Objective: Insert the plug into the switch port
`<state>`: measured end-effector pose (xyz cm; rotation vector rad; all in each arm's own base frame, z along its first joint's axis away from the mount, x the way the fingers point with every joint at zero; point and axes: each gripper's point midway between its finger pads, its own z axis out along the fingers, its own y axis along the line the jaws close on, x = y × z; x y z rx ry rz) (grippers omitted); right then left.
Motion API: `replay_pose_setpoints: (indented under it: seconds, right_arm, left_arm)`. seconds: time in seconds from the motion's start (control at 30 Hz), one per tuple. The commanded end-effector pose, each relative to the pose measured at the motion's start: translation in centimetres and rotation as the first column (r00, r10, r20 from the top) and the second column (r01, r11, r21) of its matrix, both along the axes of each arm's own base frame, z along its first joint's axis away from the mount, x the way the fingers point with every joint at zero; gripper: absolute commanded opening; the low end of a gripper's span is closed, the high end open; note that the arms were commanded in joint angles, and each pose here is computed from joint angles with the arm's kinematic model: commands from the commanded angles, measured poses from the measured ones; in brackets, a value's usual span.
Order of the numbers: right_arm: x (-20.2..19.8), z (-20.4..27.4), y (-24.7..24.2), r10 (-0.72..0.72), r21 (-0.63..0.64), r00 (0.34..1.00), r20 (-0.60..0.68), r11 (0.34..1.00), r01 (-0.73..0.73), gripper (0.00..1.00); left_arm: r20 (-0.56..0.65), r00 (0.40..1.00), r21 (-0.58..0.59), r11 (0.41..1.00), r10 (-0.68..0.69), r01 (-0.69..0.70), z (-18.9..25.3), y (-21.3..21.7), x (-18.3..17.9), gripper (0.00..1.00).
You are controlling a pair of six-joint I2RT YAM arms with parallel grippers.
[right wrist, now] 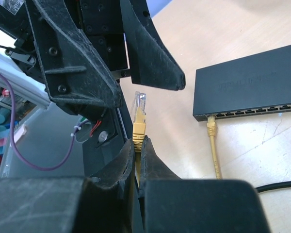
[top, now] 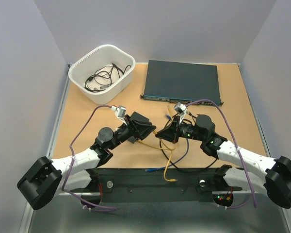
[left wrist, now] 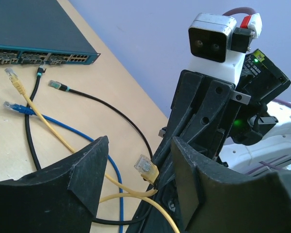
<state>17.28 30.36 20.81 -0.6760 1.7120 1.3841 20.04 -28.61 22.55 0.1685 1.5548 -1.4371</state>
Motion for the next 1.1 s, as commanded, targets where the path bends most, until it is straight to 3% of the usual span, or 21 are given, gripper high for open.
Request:
replay_pose_setpoints:
  seconds: [0.0, 0.3, 0.5, 0.67, 0.73, 0.8, 0.87, 0.93, 1.07]
  right_arm:
    - [0.0, 1.9, 0.4, 0.014, 0.064, 0.998, 0.054, 0.998, -0.018, 0.0]
    - [0.6, 1.4, 0.6, -0.006, 0.068, 0.999, 0.04, 0.998, 0.003, 0.01]
    - [1.0, 1.4, 0.6, -0.021, 0.073, 0.999, 0.036, 0.997, 0.018, 0.0]
    - [1.3, 1.4, 0.7, -0.036, 0.071, 0.999, 0.038, 0.997, 0.034, 0.0]
    - [2.0, 1.2, 0.6, -0.07, 0.059, 0.997, 0.023, 0.996, 0.068, 0.01]
    - [3.3, 0.9, 0.3, -0.135, 0.02, 0.991, 0.026, 0.991, 0.134, 0.1]
    - [4.1, 0.5, 0.0, -0.179, -0.042, 0.984, 0.014, 0.983, 0.179, 0.4]
    - [5.0, -0.3, -0.9, -0.242, -0.11, 0.97, 0.023, 0.964, 0.243, 0.56]
    - [7.1, 0.1, -2.9, -0.383, -0.179, 0.919, 0.096, 0.901, 0.395, 0.51]
  left_arm:
    - [0.07, 0.997, -0.052, 0.998, -0.031, 0.034, 1.7, -0.1, -0.9, 0.62]
    - [0.067, 0.997, -0.039, 0.998, -0.05, 0.053, 1.3, -0.4, -1.0, 0.51]
    - [0.07, 0.996, -0.036, 0.998, -0.054, 0.057, 1.3, -0.5, -1.1, 0.29]
    - [0.058, 0.996, -0.026, 0.998, -0.061, 0.063, 1.1, -0.6, -1.1, 0.0]
    - [0.029, 0.999, -0.01, 0.999, -0.043, 0.044, 0.6, -0.7, -0.6, 0.0]
    - [-0.019, 1.0, 0.014, 1.0, -0.012, 0.012, -0.1, -0.6, 0.1, 0.0]
    - [-0.109, 0.991, 0.082, 0.994, 0.075, -0.066, -1.8, -0.2, 1.7, 0.0]
    - [-0.186, 0.969, 0.153, 0.979, 0.16, -0.132, -3.5, 0.3, 2.9, 0.0]
    - [-0.271, 0.937, 0.21, 0.964, 0.22, -0.165, -5.1, 0.5, 3.8, 0.0]
